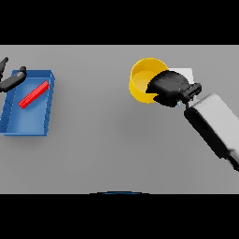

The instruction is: Pick up the red beaker and tilt it to pour out 1 green nut into yellow bowl. Pick up the yellow bowl and place it on the metallic measuring scale.

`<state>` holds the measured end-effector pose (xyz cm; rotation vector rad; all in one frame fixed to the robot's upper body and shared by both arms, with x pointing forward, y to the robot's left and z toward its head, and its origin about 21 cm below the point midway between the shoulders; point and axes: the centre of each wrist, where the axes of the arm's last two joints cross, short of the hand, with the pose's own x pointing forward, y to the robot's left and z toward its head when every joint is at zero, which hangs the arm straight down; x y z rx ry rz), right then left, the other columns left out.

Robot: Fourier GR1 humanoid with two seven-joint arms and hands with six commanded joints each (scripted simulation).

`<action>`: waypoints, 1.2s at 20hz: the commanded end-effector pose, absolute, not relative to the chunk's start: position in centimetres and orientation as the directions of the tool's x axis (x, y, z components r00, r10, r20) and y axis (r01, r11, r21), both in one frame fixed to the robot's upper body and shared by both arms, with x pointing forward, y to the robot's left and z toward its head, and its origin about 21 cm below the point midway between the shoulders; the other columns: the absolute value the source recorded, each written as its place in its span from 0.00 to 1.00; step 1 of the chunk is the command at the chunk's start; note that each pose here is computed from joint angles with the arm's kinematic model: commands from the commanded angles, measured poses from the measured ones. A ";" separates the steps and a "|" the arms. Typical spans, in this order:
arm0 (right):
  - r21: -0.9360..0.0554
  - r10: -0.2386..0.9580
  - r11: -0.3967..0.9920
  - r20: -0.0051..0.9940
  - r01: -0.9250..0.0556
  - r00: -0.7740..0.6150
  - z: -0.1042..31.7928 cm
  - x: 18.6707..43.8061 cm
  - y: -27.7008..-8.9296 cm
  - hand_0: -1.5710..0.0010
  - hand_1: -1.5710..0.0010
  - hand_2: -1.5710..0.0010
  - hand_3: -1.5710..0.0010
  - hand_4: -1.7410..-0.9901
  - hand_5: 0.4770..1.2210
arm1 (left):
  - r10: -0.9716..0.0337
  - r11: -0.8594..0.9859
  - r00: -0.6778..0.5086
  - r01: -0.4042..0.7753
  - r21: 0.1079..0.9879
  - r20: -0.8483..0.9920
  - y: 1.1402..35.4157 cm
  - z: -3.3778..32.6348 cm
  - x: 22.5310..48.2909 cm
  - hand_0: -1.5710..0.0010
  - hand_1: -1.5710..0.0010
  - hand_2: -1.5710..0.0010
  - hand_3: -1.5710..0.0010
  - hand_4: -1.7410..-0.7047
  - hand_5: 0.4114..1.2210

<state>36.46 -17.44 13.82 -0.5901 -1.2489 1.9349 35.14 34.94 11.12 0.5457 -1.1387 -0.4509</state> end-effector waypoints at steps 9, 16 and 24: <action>-0.935 0.894 -0.177 -0.022 -0.307 -0.448 13.2 40.4 -22.3 0.00 0.00 0.01 0.27 0.00 1.00 | -0.574 0.795 0.379 0.043 0.605 0.726 34.5 11.4 34.5 1.00 1.00 1.00 1.00 0.86 0.43; -0.928 0.925 -0.133 0.010 -0.348 -0.379 10.1 41.8 -24.6 0.00 0.00 0.09 0.18 0.00 1.00 | -0.580 0.785 0.410 0.054 0.617 0.704 34.1 11.6 34.9 1.00 1.00 1.00 1.00 0.85 0.48; -0.912 0.944 -0.110 0.029 -0.396 -0.329 8.1 42.2 -25.6 0.00 0.00 0.12 0.10 0.00 1.00 | -0.581 0.785 0.409 0.056 0.617 0.703 34.5 11.4 34.6 1.00 1.00 1.00 1.00 0.86 0.47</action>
